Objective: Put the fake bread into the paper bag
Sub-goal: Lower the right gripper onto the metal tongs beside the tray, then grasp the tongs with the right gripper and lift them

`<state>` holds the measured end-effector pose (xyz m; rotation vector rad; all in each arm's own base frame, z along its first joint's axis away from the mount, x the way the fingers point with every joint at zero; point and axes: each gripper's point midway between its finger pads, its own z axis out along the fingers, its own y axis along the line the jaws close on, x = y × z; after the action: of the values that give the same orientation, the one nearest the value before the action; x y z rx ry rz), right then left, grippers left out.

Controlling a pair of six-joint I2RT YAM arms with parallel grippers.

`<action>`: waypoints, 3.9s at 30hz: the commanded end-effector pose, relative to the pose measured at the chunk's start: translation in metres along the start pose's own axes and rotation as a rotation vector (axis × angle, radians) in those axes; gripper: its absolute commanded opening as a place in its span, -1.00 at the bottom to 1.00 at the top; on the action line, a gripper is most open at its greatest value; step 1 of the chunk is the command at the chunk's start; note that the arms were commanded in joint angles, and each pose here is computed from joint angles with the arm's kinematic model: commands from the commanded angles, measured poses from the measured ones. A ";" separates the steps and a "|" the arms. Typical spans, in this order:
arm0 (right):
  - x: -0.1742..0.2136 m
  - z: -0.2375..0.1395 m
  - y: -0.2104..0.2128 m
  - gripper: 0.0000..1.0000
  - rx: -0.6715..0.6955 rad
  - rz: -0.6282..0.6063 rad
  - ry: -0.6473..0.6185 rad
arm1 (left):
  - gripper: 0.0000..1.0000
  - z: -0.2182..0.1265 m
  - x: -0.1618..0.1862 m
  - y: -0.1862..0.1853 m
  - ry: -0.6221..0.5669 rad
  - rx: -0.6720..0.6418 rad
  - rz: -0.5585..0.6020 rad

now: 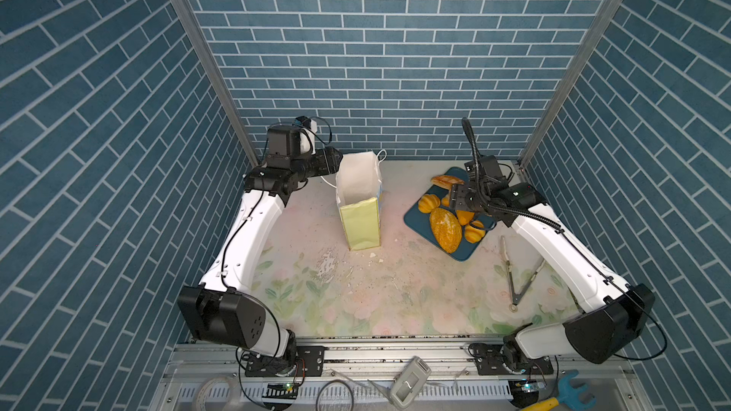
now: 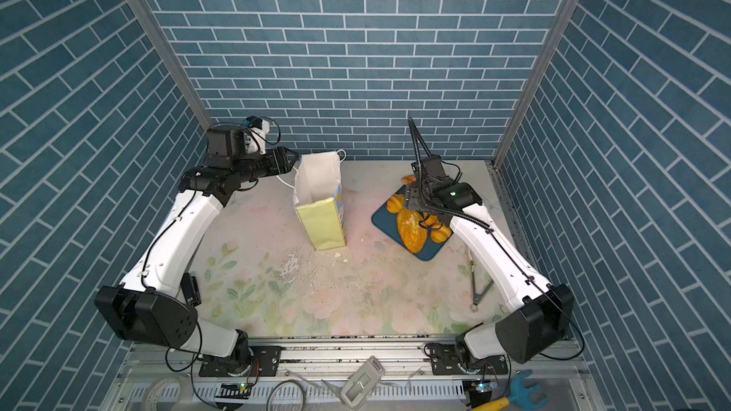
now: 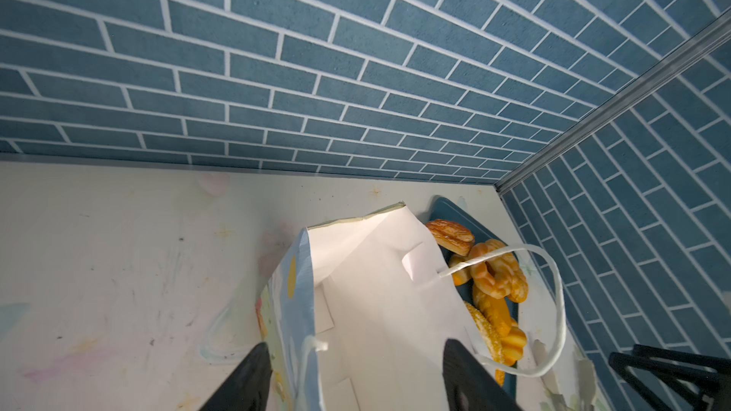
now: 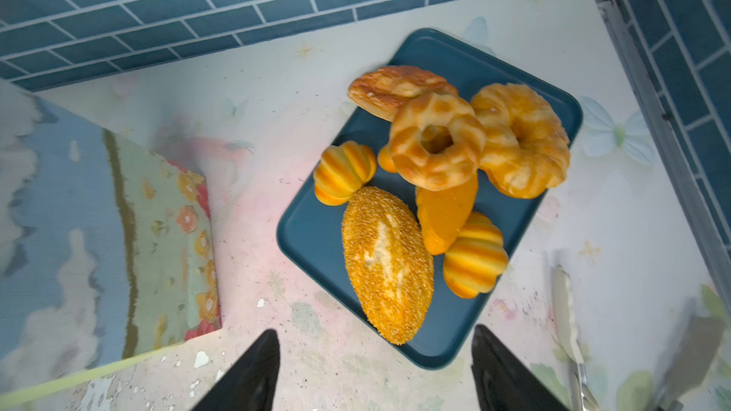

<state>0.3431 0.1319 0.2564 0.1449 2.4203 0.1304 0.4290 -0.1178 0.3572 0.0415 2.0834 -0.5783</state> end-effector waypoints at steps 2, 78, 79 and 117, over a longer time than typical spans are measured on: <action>0.041 -0.019 -0.064 0.55 0.163 0.172 0.070 | 0.47 -0.025 0.003 0.011 0.002 -0.057 0.107; 0.193 0.090 -0.209 0.64 0.331 0.596 0.508 | 0.62 -0.039 0.014 0.036 0.010 -0.152 0.196; 0.193 0.093 -0.209 0.63 0.328 0.599 0.503 | 0.61 -0.039 0.014 0.036 0.010 -0.152 0.196; 0.171 0.066 -0.205 0.02 0.422 0.291 0.503 | 0.61 -0.042 0.014 0.033 -0.007 -0.128 0.189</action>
<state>0.2570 -0.0404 0.0478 0.8195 2.8487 -0.1410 0.3926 -0.0712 0.3422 0.1477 2.1152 -0.3073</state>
